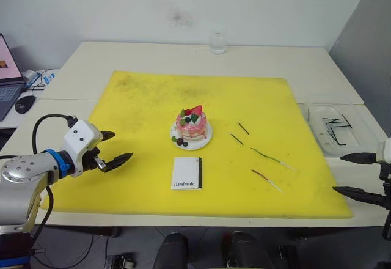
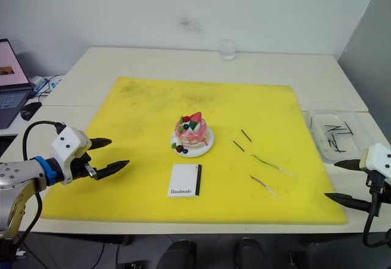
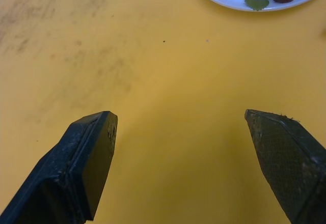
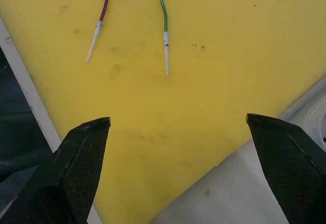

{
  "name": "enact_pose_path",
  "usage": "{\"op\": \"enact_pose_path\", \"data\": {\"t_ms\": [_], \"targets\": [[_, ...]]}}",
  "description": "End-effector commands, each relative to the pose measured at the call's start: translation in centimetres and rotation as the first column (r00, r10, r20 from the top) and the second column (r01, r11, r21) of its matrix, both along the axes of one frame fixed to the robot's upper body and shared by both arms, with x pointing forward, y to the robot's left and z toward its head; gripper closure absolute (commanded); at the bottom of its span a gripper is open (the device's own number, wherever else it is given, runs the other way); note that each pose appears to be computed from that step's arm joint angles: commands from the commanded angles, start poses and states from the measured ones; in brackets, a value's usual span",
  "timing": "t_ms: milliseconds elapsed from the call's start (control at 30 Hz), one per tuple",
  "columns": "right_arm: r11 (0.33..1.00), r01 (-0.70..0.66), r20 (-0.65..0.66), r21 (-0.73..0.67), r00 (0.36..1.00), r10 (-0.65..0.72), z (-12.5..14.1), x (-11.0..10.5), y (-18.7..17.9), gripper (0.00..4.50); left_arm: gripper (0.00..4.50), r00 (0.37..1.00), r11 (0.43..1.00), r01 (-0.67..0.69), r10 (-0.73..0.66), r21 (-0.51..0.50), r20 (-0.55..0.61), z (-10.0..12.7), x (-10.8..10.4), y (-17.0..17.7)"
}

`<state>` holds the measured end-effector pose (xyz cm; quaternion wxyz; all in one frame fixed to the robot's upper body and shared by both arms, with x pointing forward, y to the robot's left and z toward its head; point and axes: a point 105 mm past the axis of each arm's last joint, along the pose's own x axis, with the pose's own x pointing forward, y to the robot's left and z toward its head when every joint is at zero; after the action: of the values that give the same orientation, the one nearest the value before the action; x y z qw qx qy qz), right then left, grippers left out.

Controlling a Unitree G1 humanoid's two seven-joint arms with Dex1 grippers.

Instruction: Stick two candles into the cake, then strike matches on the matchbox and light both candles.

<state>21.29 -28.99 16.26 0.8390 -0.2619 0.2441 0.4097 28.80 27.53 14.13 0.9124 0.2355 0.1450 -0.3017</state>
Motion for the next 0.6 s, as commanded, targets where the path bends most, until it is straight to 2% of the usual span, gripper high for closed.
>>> {"op": "enact_pose_path", "data": {"t_ms": [33, 267, 600], "targets": [[1.0, -0.019, 0.024, -0.019, 1.0, 0.019, 0.6, 0.0, 0.3, 0.0, 0.01, 0.998, 1.0, 0.016, -0.016, -0.007, 0.058, 1.4, 0.3, -0.2], [1.0, -0.012, 0.012, -0.019, 1.0, 0.012, 0.4, -0.3, 0.2, 0.0, 0.01, 0.999, 1.0, 0.005, -0.006, 0.017, 0.034, 1.1, 0.6, -0.2], [0.998, 0.042, -0.085, -0.048, 0.995, -0.046, -0.3, -1.6, -0.9, 0.0, 0.01, 1.0, 1.0, 0.016, -0.017, 0.018, 0.019, 0.9, 0.6, -0.2]]}}
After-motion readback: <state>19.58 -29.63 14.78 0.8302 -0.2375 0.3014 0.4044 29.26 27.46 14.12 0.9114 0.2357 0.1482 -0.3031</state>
